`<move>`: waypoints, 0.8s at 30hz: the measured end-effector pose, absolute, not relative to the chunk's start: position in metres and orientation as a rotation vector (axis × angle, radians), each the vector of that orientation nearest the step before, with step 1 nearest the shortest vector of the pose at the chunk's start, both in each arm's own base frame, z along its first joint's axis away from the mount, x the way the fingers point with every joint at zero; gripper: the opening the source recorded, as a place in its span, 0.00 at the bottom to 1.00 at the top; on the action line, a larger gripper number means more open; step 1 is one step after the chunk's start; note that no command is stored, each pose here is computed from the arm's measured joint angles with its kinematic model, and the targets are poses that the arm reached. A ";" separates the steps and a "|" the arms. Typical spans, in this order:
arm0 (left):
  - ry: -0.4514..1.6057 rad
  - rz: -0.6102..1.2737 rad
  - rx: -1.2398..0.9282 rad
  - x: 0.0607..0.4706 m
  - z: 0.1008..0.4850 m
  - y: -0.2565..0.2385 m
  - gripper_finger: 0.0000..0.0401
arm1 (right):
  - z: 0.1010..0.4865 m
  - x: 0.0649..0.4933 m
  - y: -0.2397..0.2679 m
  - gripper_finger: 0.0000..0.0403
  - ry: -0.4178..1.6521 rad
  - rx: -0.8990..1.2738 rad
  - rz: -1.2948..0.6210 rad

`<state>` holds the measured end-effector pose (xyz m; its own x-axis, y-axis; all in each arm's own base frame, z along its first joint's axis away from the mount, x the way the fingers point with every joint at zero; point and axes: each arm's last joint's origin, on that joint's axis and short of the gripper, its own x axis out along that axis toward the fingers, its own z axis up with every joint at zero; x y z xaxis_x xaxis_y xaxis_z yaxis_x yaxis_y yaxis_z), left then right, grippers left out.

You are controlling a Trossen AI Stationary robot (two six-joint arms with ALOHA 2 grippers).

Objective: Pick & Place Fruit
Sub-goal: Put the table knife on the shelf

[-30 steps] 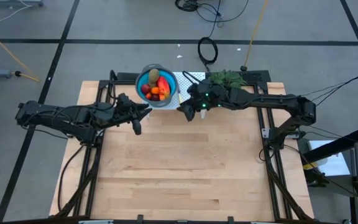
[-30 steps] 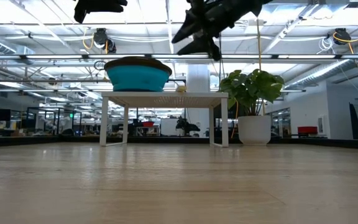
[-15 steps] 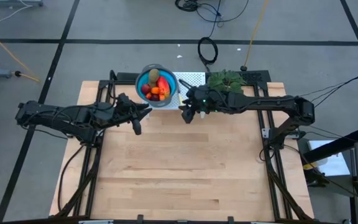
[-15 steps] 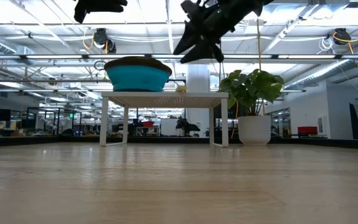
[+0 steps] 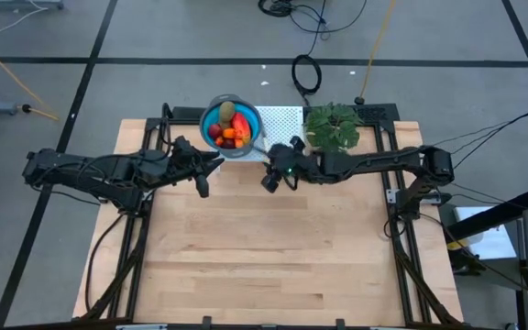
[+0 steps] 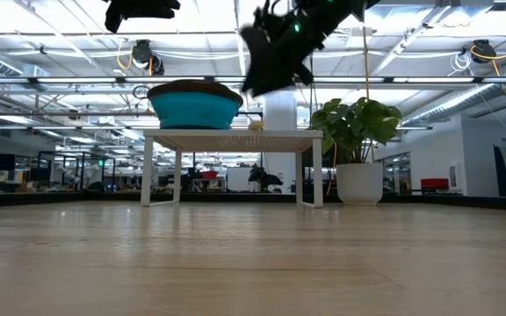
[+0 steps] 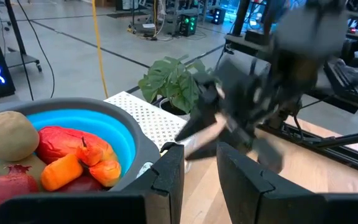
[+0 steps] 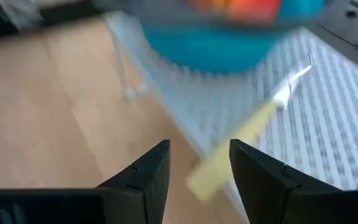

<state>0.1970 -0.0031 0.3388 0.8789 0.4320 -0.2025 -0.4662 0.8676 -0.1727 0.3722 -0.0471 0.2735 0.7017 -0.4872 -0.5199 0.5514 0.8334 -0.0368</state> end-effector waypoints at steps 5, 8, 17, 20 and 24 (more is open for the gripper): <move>0.161 0.472 -0.215 0.197 0.339 -0.003 0.23 | 0.267 0.375 -0.046 0.39 0.543 0.082 -0.661; 0.162 0.472 -0.211 0.197 0.339 -0.003 0.23 | 0.264 0.375 -0.046 0.39 0.559 0.063 -0.683; 0.162 0.471 -0.211 0.197 0.339 -0.003 0.23 | 0.252 0.381 -0.050 0.39 0.585 0.052 -0.687; 0.161 0.471 -0.211 0.197 0.339 -0.003 0.23 | 0.247 0.382 -0.053 0.39 0.593 0.043 -0.715; 0.158 0.470 -0.211 0.197 0.339 -0.003 0.23 | 0.248 0.382 -0.056 0.39 0.588 0.047 -0.723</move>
<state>0.1971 -0.0030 0.3392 0.8799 0.4317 -0.1986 -0.4642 0.8702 -0.1650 0.3815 -0.0561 0.2483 0.5965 -0.6093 -0.5225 0.6352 0.7563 -0.1568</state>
